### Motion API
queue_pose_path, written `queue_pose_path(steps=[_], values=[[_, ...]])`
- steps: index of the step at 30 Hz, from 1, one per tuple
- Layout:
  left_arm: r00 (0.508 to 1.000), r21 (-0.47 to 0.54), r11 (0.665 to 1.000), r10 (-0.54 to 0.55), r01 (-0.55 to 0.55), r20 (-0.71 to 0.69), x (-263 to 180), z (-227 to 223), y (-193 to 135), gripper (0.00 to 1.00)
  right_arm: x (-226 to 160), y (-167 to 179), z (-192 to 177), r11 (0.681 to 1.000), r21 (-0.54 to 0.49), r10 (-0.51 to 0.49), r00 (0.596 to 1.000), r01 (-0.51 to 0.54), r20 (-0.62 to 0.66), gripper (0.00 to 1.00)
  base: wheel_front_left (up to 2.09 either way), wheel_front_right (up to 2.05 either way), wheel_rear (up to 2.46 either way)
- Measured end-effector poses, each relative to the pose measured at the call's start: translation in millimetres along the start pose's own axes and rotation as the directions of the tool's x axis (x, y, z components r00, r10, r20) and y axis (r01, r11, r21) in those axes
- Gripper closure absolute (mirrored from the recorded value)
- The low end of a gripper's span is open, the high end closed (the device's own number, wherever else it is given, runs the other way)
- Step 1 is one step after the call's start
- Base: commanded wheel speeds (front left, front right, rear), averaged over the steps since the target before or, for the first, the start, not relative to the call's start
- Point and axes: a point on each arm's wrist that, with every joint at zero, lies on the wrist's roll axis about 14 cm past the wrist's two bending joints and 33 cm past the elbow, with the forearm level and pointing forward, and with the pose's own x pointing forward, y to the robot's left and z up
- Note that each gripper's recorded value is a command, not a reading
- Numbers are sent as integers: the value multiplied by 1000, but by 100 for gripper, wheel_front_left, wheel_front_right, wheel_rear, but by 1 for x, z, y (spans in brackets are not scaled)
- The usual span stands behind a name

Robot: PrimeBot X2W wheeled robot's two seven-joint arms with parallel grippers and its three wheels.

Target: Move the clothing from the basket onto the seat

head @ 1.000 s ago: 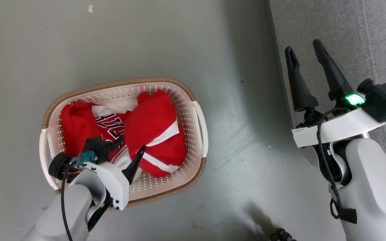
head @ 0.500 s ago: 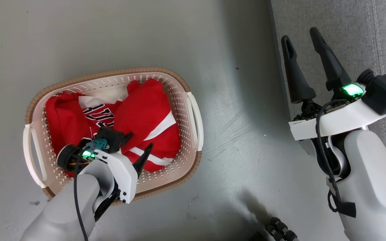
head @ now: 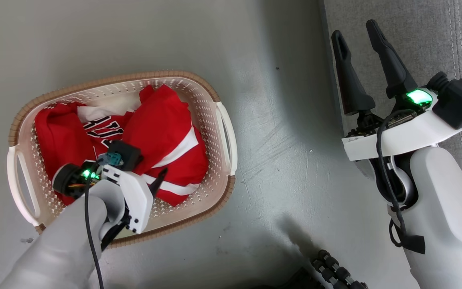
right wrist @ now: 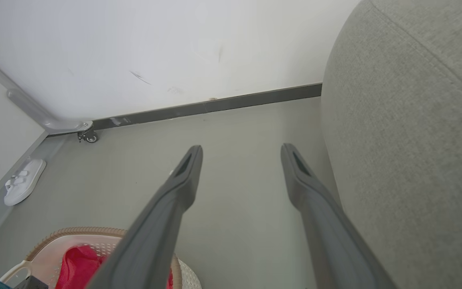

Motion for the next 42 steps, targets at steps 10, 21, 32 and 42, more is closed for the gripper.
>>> queue_pose_path(steps=[10, 21, 32, 42], values=[[994, 54, 997, -58, 63, -93, 13, -14, -13, 0, -2, -6, -10, 1000, 6, -16, 1000, 16, -23, 0, 0, 0, 0], [991, 73, 994, -79, 87, -105, 14, -15, -16, 100, 4, -6, -6, 1000, 2, -10, 1000, 11, -9, 0, 0, 0, 0], [996, 69, 994, -83, 84, -23, 11, 9, -15, 100, 5, -6, 1, 1000, 4, -12, 1000, 12, 8, 0, 0, 0, 0], [992, 52, 996, -71, 66, 104, -1, 36, -11, 100, 9, -6, 19, 1000, 4, -12, 999, 12, 53, 0, 0, 0, 0]])
